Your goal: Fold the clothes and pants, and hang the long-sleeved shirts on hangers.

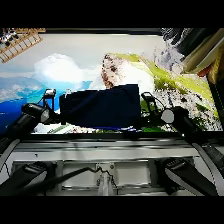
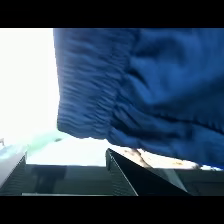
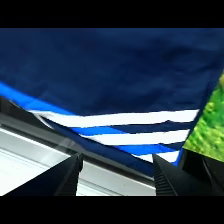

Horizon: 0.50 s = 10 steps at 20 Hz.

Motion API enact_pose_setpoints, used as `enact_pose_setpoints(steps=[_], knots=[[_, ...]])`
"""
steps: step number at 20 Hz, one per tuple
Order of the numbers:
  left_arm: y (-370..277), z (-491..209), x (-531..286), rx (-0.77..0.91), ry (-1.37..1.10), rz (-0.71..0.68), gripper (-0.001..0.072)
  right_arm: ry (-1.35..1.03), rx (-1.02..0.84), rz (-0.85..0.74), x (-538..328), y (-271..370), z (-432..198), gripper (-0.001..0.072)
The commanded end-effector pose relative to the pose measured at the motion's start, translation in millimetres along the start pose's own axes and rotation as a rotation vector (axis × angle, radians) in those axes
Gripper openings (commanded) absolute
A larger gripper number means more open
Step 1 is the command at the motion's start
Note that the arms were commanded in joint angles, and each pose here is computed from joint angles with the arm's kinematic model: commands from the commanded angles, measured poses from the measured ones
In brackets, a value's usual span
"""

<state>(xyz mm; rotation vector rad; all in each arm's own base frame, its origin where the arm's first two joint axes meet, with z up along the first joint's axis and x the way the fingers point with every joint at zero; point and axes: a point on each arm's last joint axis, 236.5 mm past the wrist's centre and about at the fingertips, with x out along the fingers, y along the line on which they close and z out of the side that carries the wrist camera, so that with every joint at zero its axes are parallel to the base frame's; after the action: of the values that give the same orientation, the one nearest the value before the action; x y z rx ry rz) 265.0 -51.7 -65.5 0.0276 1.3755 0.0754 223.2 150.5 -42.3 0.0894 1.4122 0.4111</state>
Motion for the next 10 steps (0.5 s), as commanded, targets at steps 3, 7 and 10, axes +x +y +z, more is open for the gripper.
enact_pose_setpoints(steps=[3, 7, 10], knots=[[22, 17, -24, 0.034, -0.048, 0.084, 0.0541, -0.152, 0.061, -0.111, -24, -34, 37, 0.0559], [-31, 64, -72, 0.004, -0.241, -0.158, 0.0540, -0.297, 0.419, -0.063, -40, -118, 71, 0.0589], [-89, 68, -106, 0.080, -0.264, -0.412, 0.0541, -0.267, 0.536, 0.235, -29, -133, 72, 0.0589]])
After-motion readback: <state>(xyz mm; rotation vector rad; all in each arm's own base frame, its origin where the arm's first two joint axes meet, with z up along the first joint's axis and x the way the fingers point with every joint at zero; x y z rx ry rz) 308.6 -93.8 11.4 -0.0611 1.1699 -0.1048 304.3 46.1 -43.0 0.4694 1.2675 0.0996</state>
